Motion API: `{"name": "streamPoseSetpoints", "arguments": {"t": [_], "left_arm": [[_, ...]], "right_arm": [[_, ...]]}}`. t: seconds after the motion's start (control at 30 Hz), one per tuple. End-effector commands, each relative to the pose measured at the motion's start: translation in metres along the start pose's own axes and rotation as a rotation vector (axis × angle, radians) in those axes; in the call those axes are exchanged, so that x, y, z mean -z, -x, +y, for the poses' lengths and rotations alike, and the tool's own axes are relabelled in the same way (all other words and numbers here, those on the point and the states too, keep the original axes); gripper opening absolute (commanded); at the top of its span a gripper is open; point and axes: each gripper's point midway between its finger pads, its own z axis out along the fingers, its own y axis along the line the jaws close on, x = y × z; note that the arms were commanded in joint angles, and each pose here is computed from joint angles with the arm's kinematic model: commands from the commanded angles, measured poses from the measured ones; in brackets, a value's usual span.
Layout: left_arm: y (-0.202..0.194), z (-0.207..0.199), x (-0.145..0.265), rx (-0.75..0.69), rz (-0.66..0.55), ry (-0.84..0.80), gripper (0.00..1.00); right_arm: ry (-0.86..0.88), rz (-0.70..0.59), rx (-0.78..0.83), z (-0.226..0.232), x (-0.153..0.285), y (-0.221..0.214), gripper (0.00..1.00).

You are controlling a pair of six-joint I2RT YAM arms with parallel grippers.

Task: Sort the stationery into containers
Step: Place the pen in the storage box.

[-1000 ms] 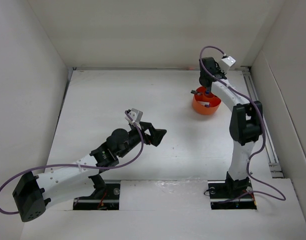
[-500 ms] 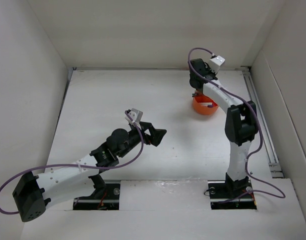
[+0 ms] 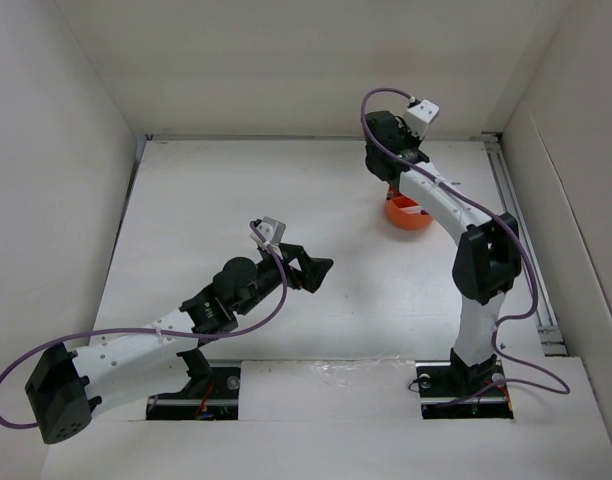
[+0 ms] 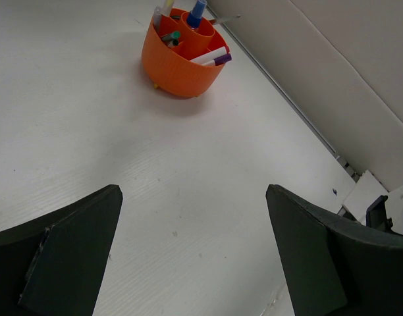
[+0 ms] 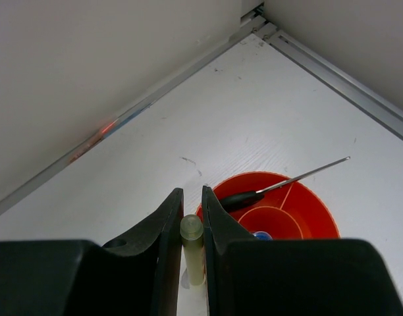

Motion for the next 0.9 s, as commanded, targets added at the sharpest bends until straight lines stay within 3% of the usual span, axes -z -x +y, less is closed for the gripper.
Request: {"name": "streamPoseSetpoints", "arguments": {"t": [0.0,0.57,0.87], "left_arm": [[0.01,-0.006,0.002,0.012,-0.033,-0.025,0.89],[0.007,-0.005,0.0,0.01,-0.025,-0.02,0.89],[0.003,-0.003,-0.003,0.008,-0.016,-0.015,0.89]], "right_arm": [[-0.072,-0.047,0.009,-0.012,-0.001,0.007,0.0],[-0.119,-0.008,0.039,-0.015,-0.018,-0.025,0.0],[-0.088,0.01,0.03,-0.003,-0.016,-0.029,0.17]]}}
